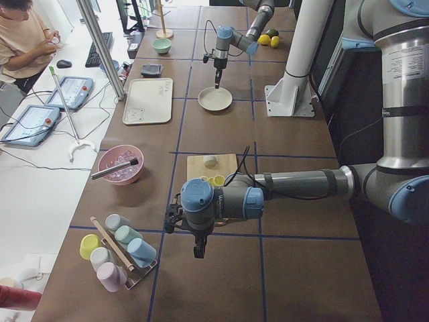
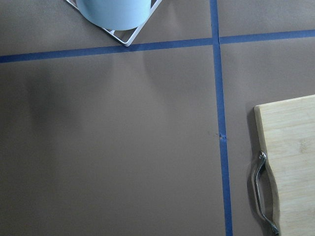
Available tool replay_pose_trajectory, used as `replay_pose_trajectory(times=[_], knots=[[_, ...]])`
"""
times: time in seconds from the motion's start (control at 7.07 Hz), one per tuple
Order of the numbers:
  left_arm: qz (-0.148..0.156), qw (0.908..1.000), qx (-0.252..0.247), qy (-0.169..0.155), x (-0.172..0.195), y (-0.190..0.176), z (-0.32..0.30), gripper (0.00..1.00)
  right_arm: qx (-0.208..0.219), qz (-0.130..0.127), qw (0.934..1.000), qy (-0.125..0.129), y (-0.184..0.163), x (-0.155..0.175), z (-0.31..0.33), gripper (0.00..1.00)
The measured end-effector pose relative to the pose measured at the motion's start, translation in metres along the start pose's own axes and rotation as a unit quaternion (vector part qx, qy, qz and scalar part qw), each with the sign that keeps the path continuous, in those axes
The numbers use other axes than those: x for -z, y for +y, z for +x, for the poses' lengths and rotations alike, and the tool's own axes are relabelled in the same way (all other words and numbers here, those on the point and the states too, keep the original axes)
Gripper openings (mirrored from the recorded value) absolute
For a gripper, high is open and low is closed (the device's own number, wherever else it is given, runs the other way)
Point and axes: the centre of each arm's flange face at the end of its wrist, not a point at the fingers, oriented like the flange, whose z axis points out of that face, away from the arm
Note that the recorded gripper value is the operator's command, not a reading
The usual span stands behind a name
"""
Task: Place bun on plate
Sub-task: 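Slide the white plate with the right gripper toward the table center, then release the plate and withdraw the right arm out of view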
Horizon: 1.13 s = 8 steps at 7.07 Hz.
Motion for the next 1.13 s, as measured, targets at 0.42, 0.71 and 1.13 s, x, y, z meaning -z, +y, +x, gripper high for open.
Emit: replay_pose_trajectory(times=[0.42, 0.71, 1.13], knots=[[0.005, 1.0000, -0.005, -0.003, 0.004, -0.002, 0.003, 1.00, -0.017, -0.017, 0.9988, 0.042, -0.054, 0.047, 0.023, 1.00], [0.006, 1.0000, -0.005, -0.004, 0.004, -0.002, 0.003, 1.00, 0.027, -0.035, 0.9964, 0.073, -0.099, 0.106, 0.111, 1.00], [0.025, 0.9994, -0.024, -0.003, 0.014, -0.023, 0.016, 1.00, 0.154, -0.066, 0.9796, 0.111, -0.138, 0.199, 0.333, 1.00]])
